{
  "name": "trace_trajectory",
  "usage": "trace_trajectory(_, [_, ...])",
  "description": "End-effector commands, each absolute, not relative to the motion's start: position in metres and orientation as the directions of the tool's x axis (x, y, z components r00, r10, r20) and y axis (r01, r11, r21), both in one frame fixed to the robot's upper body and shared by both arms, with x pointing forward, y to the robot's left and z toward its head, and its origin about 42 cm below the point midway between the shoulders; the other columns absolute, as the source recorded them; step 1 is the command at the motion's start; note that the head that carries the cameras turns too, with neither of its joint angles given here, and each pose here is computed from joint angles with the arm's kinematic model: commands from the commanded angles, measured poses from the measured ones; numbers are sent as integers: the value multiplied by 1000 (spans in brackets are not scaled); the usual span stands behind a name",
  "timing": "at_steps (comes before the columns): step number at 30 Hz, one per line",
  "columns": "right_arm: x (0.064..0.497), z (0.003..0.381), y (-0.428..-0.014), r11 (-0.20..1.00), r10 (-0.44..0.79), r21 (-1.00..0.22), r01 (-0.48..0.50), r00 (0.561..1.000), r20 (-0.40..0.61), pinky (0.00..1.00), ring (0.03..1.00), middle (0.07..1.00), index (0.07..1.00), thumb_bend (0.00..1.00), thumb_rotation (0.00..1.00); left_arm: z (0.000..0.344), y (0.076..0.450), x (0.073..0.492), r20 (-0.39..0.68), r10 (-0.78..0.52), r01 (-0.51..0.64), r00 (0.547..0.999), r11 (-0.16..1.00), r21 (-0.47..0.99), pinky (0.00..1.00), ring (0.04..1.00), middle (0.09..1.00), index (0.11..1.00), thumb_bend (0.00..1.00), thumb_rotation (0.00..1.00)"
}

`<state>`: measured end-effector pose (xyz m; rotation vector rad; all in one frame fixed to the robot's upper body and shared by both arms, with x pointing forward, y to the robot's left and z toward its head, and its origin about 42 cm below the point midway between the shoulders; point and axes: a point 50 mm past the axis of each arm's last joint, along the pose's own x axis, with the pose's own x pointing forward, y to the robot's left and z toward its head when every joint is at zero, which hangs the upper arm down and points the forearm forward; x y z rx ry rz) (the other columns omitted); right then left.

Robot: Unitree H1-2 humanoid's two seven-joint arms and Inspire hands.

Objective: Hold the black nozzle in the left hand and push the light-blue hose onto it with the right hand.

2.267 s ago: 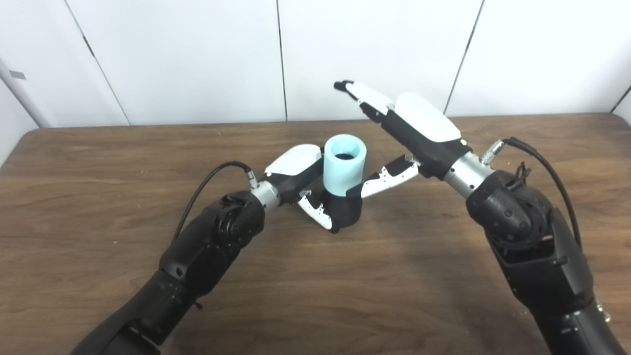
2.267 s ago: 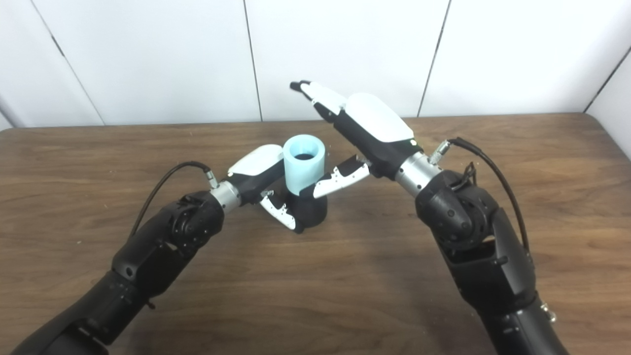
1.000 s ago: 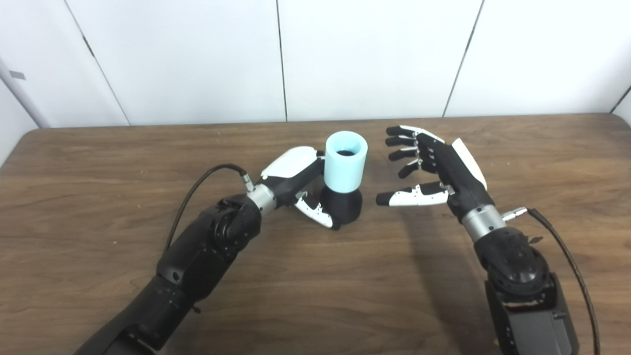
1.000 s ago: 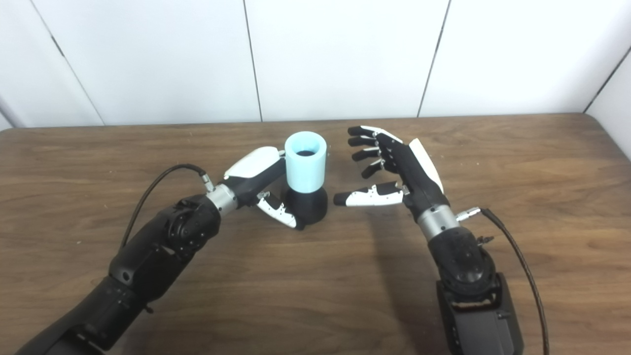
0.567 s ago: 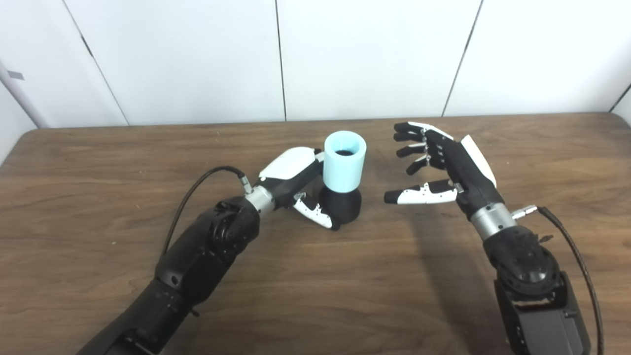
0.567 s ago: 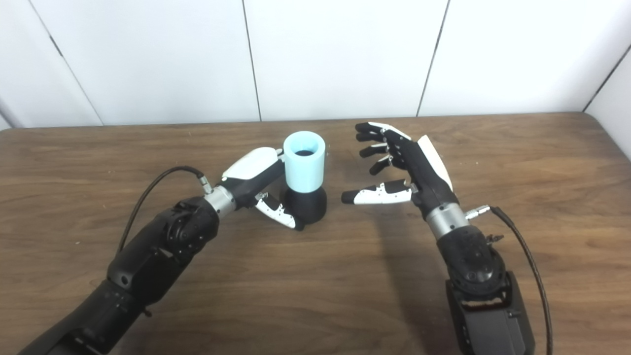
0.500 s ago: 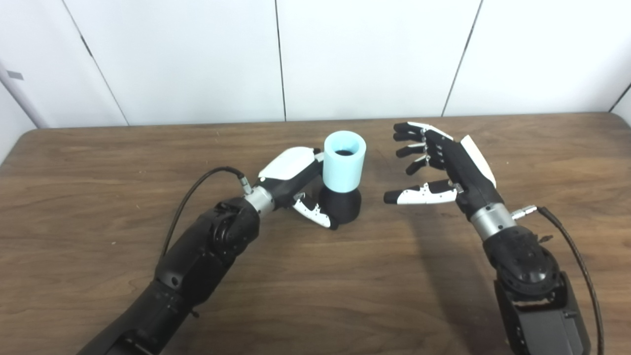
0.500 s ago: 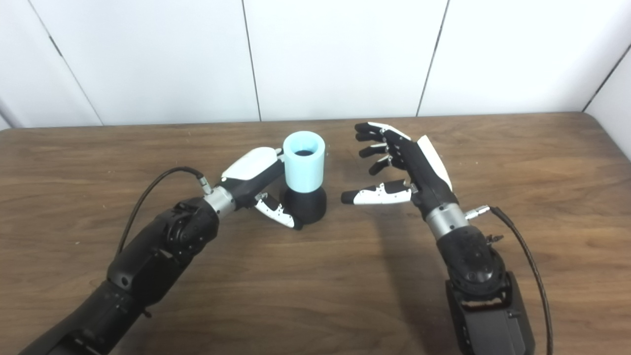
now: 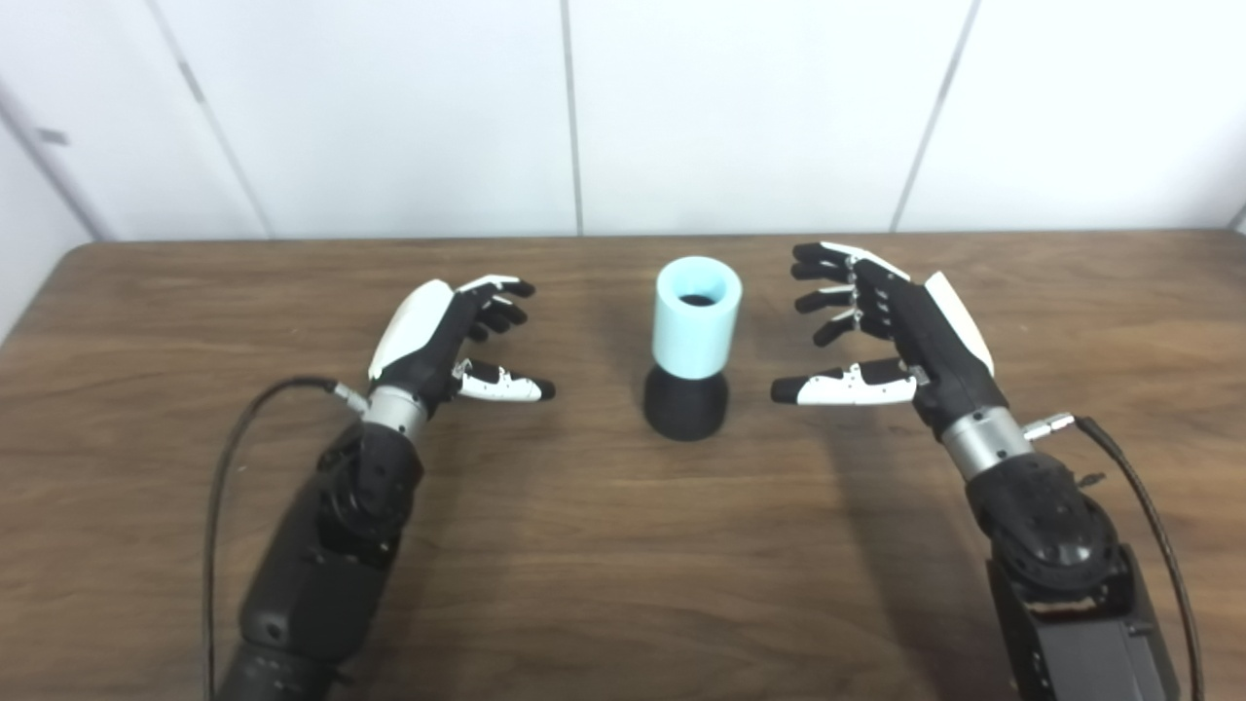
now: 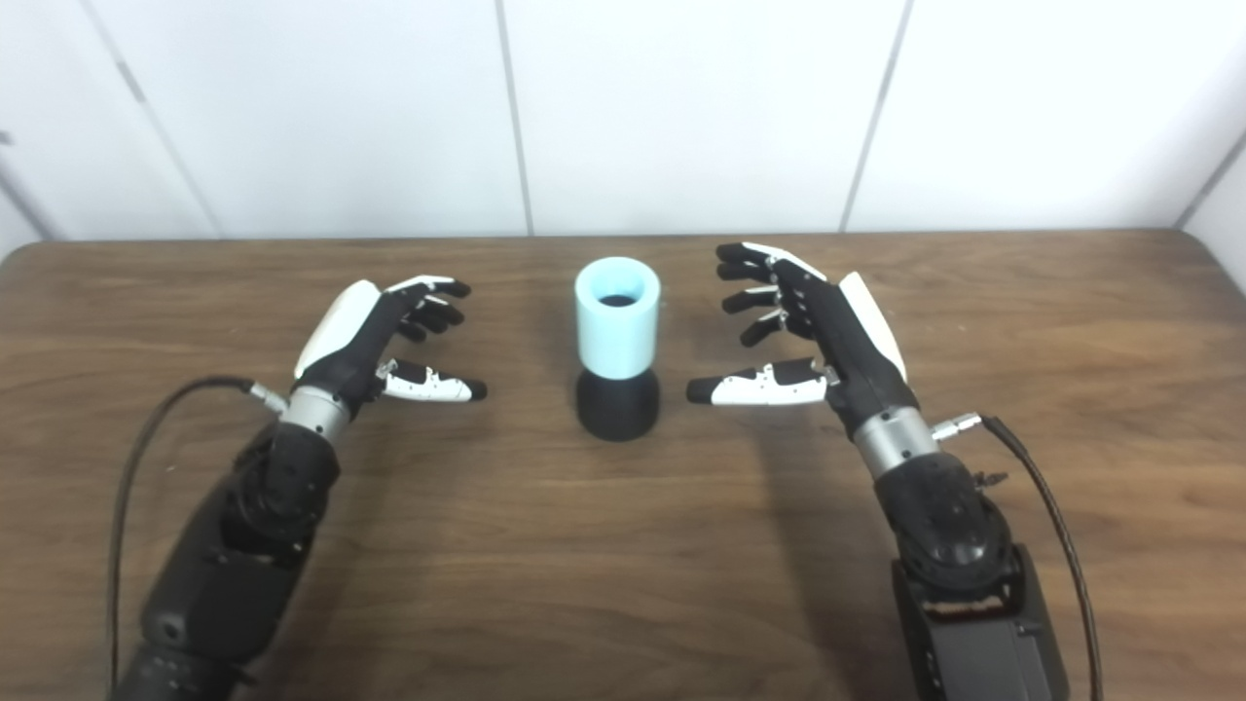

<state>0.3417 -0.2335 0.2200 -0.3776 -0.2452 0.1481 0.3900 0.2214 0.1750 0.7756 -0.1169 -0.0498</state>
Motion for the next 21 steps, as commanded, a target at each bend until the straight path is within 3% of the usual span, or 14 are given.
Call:
trace_trajectory(1, [340,234,-238,928,171,-369,-51,938,300,522,692,792,798,756,0,199,217,394,182,-61,-73,981,758,648,575,664,652,690,629,0])
trace_trajectory(7, [339,231,-239,939,145,-341,-33,940,310,517,689,793,798,774,87,196,218,382,217,-21,-70,976,911,405,561,629,624,674,591,0])
trace_trajectory(12, [340,227,-239,957,70,-289,25,946,316,509,680,773,785,755,170,189,223,377,279,-86,12,957,966,257,513,632,642,666,667,0])
trace_trajectory(15, [341,224,-240,970,-1,-229,79,947,321,527,676,750,765,735,252,196,227,375,289,-125,69,949,978,196,520,649,658,666,707,98])
trace_trajectory(20, [340,219,-241,986,-75,-119,120,943,324,488,639,730,740,691,261,207,228,371,301,-174,150,938,984,101,501,650,656,673,736,179])
trace_trajectory(21, [339,219,-242,987,-85,-102,124,943,323,495,643,730,737,656,326,207,228,370,297,-179,162,938,983,81,492,644,651,672,738,184])
